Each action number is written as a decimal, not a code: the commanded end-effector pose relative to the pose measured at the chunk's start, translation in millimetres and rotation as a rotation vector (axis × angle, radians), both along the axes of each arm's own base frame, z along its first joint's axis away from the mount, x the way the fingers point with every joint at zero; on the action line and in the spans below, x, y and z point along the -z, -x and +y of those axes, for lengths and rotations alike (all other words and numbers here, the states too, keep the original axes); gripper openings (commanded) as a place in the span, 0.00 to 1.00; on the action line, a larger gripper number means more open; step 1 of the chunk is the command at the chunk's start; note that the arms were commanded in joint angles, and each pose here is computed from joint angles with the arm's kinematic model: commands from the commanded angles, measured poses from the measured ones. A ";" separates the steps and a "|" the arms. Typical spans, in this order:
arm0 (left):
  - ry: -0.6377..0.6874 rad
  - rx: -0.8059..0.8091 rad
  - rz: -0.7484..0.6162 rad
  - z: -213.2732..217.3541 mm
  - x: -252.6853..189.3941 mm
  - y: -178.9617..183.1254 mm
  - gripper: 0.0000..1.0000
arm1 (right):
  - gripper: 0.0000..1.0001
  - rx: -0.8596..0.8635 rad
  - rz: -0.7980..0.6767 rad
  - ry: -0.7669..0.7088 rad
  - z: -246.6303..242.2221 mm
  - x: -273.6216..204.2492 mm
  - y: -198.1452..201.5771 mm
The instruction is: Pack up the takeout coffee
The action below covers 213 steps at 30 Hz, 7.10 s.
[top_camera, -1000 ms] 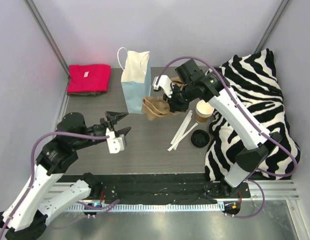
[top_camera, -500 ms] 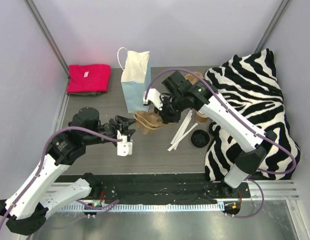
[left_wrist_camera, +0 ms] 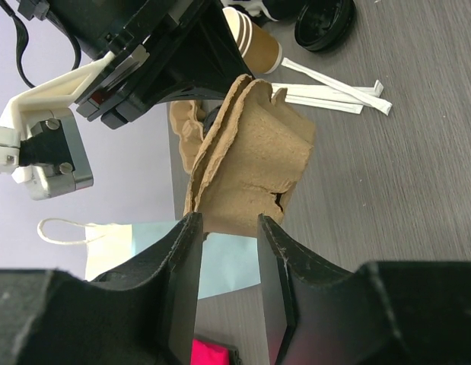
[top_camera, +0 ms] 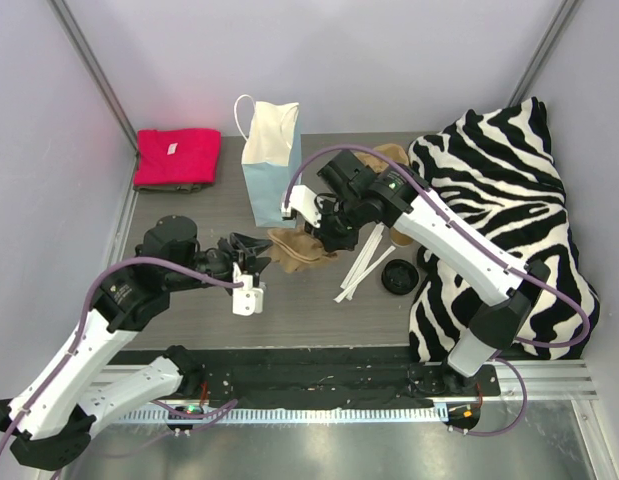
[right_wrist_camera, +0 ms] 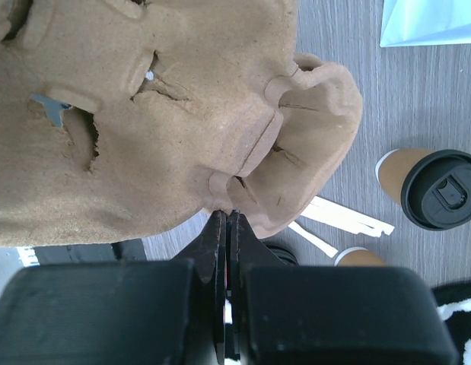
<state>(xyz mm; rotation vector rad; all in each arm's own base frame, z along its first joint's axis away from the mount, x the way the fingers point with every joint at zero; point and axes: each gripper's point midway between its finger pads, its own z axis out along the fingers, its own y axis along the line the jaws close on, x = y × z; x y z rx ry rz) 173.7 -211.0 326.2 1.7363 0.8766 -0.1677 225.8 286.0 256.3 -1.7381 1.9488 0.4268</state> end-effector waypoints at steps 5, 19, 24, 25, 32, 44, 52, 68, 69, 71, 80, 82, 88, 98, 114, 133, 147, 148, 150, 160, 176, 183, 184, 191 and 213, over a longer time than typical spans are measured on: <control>0.012 0.026 -0.034 5.8 -10.1 12.0 0.45 | 0.01 0.007 -0.049 -0.033 0.6 -11.6 -3.3; -0.001 0.026 -0.015 7.2 13.9 13.7 0.57 | 0.01 0.106 -0.231 0.064 8.4 4.4 -47.4; 0.004 -0.006 0.017 9.6 23.1 12.5 0.57 | 0.01 0.109 -0.353 0.194 19.2 36.3 -44.3; 0.001 -0.015 0.028 10.8 27.1 12.4 0.57 | 0.01 0.113 -0.392 0.187 26.0 37.8 -45.5; -0.031 -0.026 0.124 26.8 57.8 33.9 0.56 | 0.01 0.160 -0.400 0.259 33.5 55.1 -41.7; -0.025 -0.062 0.210 43.3 93.1 54.6 0.66 | 0.01 0.228 -0.348 0.157 23.2 30.6 -48.4; 0.026 -0.142 0.267 47.0 87.4 51.5 0.67 | 0.01 0.438 -0.442 0.071 -65.5 -48.9 -136.5; 0.096 -0.380 0.506 41.4 96.9 26.9 0.71 | 0.01 0.461 -0.623 0.388 -171.8 6.6 -292.7; 0.108 -0.410 0.522 42.0 96.1 23.9 0.71 | 0.01 0.457 -0.604 0.409 -170.6 24.4 -303.2; 0.137 -0.477 0.579 43.4 97.6 20.9 0.72 | 0.01 0.476 -0.624 0.406 -172.1 20.6 -318.6; 0.169 -0.646 0.660 58.9 112.7 16.3 0.79 | 0.01 0.471 -0.629 0.463 -170.5 62.4 -363.4; 0.171 -0.669 0.695 59.8 114.5 17.6 0.80 | 0.01 0.464 -0.635 0.484 -171.8 68.1 -367.3; 0.182 -0.717 0.717 63.3 115.4 10.8 0.81 | 0.01 0.468 -0.621 0.531 -178.3 84.7 -370.4; 0.188 -0.805 0.874 64.8 123.5 -5.7 0.86 | 0.08 0.524 -0.607 0.521 -179.1 108.1 -378.1; -0.028 -0.819 1.408 88.1 168.6 -35.0 0.85 | 0.85 0.614 -0.636 0.319 -174.4 6.9 -339.7; -0.234 -0.885 1.358 109.9 264.8 -89.3 0.66 | 1.00 0.694 -0.525 -0.144 -153.5 -136.6 -220.0; -0.267 -0.889 1.420 117.1 264.2 -64.5 0.08 | 1.00 0.720 -0.508 -0.150 -169.1 -140.4 -178.7; -0.272 -0.907 1.409 123.0 258.8 -58.4 0.04 | 1.00 0.720 -0.519 -0.161 -170.5 -146.2 -172.8; -0.309 -0.952 1.369 143.8 256.3 -52.0 0.00 | 1.00 0.720 -0.508 -0.166 -170.7 -142.8 -167.2; 0.016 -1.317 1.508 252.1 216.2 -36.6 0.00 | 1.00 0.725 -0.470 -0.269 -171.5 -140.3 -121.6; 0.532 -1.677 1.652 302.6 271.0 -97.6 0.08 | 1.00 0.836 -0.385 -0.319 -171.7 -150.8 -115.1; 0.593 -1.566 1.604 297.3 247.8 -90.9 0.71 | 1.00 0.866 -0.349 -0.357 -170.3 -164.7 -105.5; 0.597 -1.537 1.583 293.4 240.7 -90.5 0.88 | 1.00 0.867 -0.345 -0.349 -171.3 -162.5 -104.7; 0.635 -1.405 1.191 280.5 155.4 -90.9 1.00 | 1.00 0.861 -0.352 -0.441 -161.7 -181.8 -106.2; 0.188 -0.658 0.382 47.3 -25.6 -179.0 0.88 | 1.00 0.867 -0.266 -0.529 -140.1 -181.1 -121.7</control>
